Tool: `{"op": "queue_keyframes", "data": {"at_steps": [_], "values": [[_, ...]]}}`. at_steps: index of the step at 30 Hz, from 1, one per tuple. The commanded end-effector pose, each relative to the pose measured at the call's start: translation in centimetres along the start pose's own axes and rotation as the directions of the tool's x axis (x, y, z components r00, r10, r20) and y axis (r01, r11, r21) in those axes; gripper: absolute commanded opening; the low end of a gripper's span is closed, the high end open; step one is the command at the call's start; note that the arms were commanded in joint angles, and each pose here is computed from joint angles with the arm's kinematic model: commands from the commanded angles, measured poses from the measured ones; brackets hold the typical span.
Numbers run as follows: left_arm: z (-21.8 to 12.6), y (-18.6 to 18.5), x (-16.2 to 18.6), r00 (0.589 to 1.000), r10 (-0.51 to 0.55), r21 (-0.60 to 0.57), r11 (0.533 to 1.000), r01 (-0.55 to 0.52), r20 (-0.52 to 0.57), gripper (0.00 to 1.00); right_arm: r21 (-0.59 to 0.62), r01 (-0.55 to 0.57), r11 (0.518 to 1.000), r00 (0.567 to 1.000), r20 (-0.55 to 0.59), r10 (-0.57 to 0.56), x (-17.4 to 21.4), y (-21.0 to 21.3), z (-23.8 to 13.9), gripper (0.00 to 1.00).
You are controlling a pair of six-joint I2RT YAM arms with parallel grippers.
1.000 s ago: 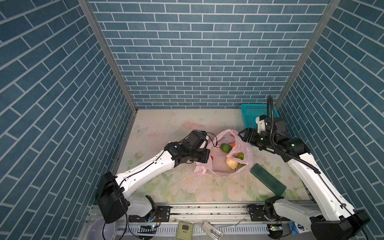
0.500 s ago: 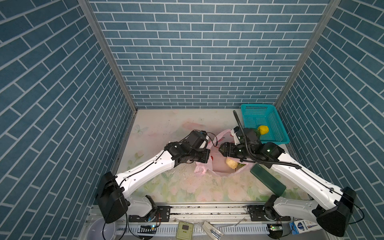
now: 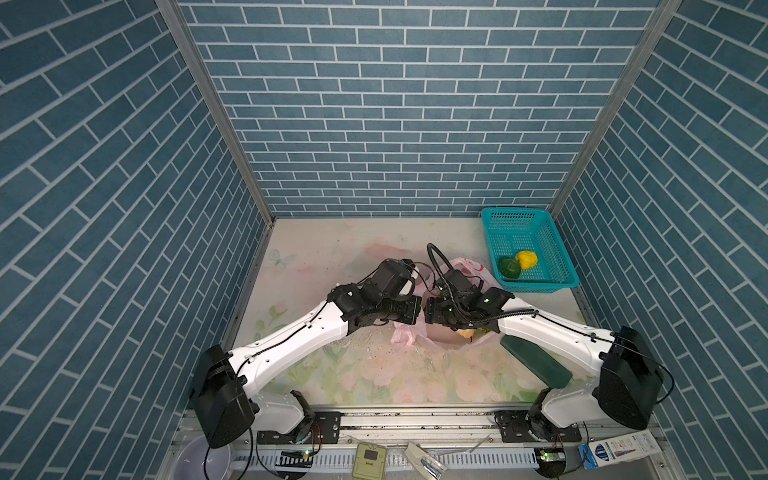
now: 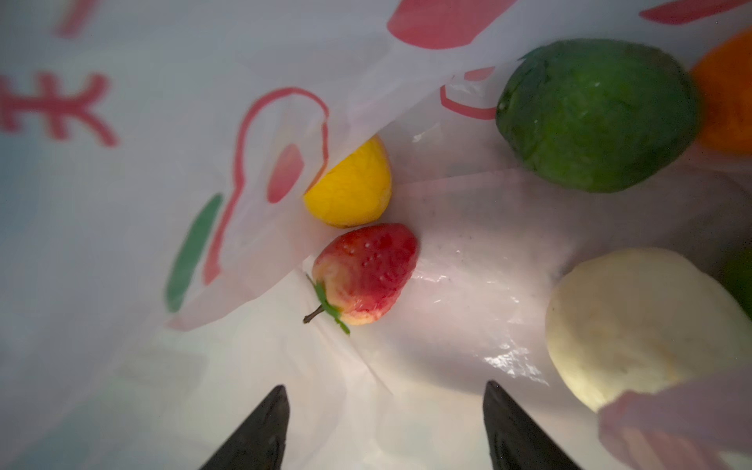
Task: Untie the knot of the plastic bag and take out the fruit
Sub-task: 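Move the empty right gripper back into the bag mouth, then close the right gripper on another dark green lime in the bag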
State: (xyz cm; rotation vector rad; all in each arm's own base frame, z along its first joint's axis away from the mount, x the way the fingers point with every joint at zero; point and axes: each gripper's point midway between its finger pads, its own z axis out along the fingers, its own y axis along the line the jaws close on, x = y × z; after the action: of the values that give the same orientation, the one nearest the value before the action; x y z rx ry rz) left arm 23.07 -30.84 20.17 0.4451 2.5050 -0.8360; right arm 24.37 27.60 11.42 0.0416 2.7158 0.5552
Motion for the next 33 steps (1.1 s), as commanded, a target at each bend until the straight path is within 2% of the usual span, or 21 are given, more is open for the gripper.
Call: {"op": "queue_keyframes", "data": {"at_steps": [1,6,12,15,20,25,33], "values": [[-0.2,-0.2,0.6,1.0,0.002,0.017,1.0,-0.002,-0.003,0.0,0.089,-0.096,0.991,0.993,0.082,0.088,-1.3,-2.3,1.4,0.75],[0.1,-0.1,1.8,1.0,0.013,0.012,1.0,-0.013,-0.029,0.0,0.207,-0.213,0.955,0.962,0.217,0.167,-3.6,-6.7,1.2,0.75],[0.6,-0.2,3.4,0.997,0.037,0.006,0.999,-0.037,-0.062,0.0,0.297,-0.285,0.911,0.933,0.304,0.192,-5.5,-10.6,0.1,0.75],[0.9,-0.5,3.9,0.996,0.047,0.009,0.999,-0.046,-0.074,0.0,0.278,-0.307,0.91,0.924,0.317,0.215,-6.1,-10.8,0.4,0.75],[1.1,-0.7,4.0,0.996,0.055,0.01,0.998,-0.054,-0.075,0.0,0.183,-0.3,0.936,0.922,0.308,0.235,-7.2,-8.6,1.9,0.78],[1.1,-1.0,3.3,0.996,0.064,0.011,0.998,-0.064,-0.061,0.0,0.101,-0.336,0.936,0.894,0.346,0.284,-8.3,-7.5,3.1,0.8],[1.3,-1.4,3.0,0.995,0.072,0.021,0.997,-0.071,-0.065,0.0,0.149,-0.385,0.911,0.873,0.38,0.307,-9.6,-8.1,4.8,0.83]]}}
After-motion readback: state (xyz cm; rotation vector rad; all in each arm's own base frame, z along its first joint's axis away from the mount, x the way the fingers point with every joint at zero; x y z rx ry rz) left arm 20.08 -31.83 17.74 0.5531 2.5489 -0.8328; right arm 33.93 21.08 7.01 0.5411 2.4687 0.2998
